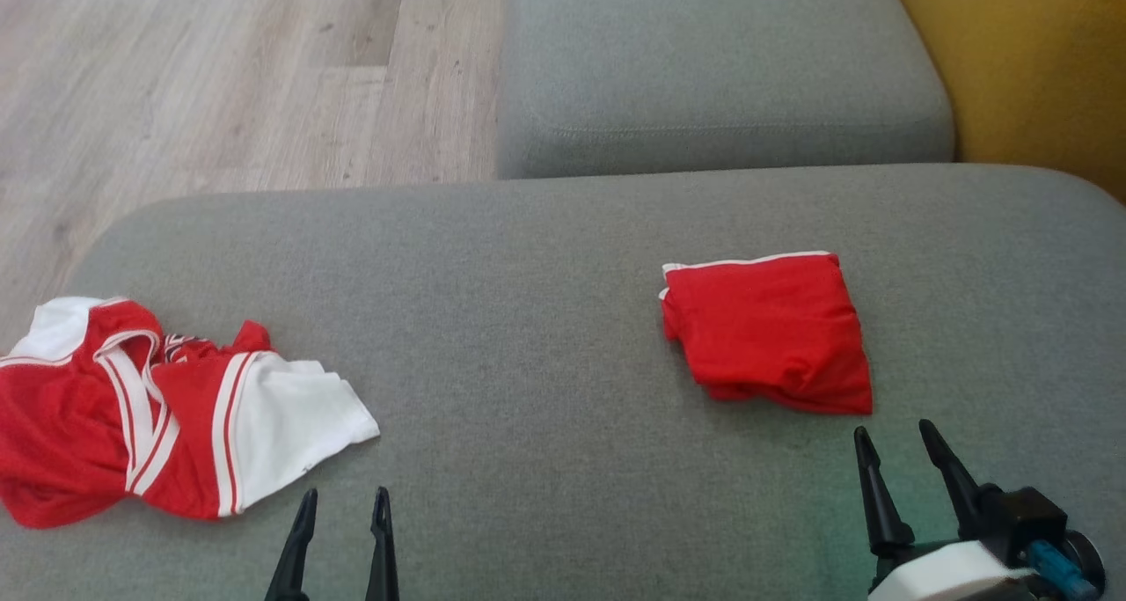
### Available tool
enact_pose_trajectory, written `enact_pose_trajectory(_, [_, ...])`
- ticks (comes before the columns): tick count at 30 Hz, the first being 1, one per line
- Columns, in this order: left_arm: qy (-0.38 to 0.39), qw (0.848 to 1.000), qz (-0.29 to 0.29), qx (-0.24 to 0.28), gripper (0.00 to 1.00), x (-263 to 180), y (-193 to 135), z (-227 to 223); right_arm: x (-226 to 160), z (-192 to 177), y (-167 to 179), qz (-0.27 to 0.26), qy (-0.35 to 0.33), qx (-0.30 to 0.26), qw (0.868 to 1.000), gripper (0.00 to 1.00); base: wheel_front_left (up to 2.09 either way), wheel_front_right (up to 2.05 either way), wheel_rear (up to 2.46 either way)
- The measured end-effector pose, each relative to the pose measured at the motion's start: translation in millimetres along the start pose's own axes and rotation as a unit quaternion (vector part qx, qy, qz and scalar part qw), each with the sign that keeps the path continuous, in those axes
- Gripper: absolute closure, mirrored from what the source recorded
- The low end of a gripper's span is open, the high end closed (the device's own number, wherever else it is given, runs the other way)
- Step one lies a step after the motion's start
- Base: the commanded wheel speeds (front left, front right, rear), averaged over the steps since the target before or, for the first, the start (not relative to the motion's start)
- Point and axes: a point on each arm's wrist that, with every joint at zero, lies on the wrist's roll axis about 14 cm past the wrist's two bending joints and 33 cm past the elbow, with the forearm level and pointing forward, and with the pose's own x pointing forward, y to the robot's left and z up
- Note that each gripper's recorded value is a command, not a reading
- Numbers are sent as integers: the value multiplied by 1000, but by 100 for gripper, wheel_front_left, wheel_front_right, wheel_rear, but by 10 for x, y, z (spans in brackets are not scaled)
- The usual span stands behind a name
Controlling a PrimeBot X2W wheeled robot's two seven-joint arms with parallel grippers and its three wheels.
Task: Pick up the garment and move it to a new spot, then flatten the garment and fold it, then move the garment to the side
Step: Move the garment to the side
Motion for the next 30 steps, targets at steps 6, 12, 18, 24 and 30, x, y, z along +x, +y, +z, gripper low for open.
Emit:
enact_pose_trajectory(6, [7,1000,-1,-2,0,53,-14,-25,60,-68,-17,-1,13,2,1000,0,0,0,0])
enact_pose_trajectory(12, [15,1000,-9,-11,0,163,-75,-47,313,-101,-69,-4,23,26,999,0,0,0,0])
enact_pose_trajectory(18, [24,999,-28,-15,0,390,-177,-82,770,-117,-200,-6,56,50,997,0,0,0,0])
enact_pose_trajectory(24, [26,998,-45,-24,0,645,-276,-90,1148,-229,-425,-17,108,62,992,0,0,0,0])
enact_pose_trajectory(30, [20,998,-55,-26,0,794,-328,-59,1292,-544,-628,-33,193,52,979,0,0,0,0])
